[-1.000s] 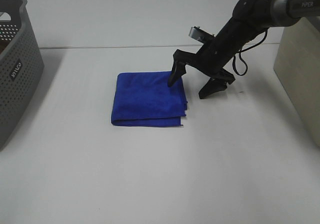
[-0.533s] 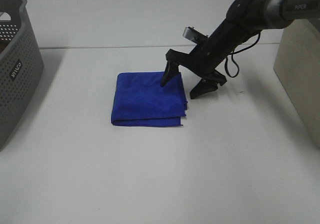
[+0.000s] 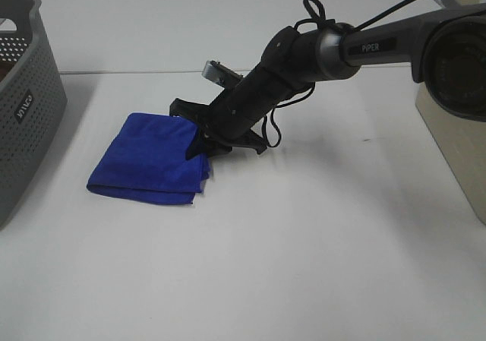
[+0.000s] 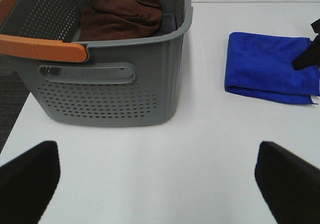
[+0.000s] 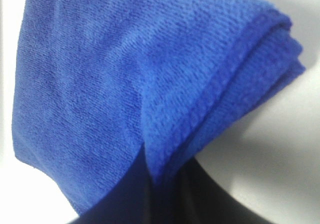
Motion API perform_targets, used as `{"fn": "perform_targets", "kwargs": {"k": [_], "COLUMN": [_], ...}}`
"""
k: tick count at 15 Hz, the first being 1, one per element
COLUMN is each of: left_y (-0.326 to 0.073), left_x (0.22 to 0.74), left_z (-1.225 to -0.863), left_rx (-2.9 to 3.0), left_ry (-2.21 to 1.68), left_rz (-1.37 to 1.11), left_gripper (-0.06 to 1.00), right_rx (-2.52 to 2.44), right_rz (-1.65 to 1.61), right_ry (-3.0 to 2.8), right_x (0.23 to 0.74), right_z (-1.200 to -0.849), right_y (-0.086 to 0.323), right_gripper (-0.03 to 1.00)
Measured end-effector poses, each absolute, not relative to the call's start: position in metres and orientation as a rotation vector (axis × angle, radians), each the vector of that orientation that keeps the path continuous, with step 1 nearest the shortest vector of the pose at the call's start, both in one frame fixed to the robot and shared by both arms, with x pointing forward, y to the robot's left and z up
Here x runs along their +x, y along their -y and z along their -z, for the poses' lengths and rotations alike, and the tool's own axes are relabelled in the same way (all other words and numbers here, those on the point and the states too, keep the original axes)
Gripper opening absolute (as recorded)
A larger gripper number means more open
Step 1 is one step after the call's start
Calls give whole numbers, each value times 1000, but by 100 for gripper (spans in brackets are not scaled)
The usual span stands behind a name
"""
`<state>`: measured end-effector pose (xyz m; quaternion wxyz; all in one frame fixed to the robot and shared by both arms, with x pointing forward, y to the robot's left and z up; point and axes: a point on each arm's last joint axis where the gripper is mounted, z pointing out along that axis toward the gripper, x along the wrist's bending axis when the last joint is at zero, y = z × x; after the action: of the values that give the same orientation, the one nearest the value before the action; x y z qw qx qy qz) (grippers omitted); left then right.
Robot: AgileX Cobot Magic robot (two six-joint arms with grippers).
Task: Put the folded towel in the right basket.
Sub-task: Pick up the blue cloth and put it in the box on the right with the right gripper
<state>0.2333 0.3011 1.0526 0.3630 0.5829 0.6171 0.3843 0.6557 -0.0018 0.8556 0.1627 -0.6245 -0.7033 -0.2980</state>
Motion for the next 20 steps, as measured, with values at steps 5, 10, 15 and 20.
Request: {"fn": "perform_targets", "kwargs": {"k": [5, 10, 15, 20], "left_y": [-301, -301, -301, -301], "left_x": [233, 233, 233, 233], "left_z": [-1053, -1053, -1053, -1053], "left_rx": [1500, 1500, 1500, 1500], "left_ry": [-1588, -1588, -1588, -1588], "left_rz": [-989, -989, -989, -989], "left_gripper": [99, 99, 99, 99], "right_rx": [-1687, -1616, -1866, -2560], "right_rz": [983, 1342, 1610, 1196], "right_ry": [1966, 1945, 1977, 2033], "right_x": [664, 701, 686, 656], "right_z": [-915, -1062, -1173, -1158], "right_y": [16, 130, 313, 454], "right_gripper": [7, 7, 7, 7]}}
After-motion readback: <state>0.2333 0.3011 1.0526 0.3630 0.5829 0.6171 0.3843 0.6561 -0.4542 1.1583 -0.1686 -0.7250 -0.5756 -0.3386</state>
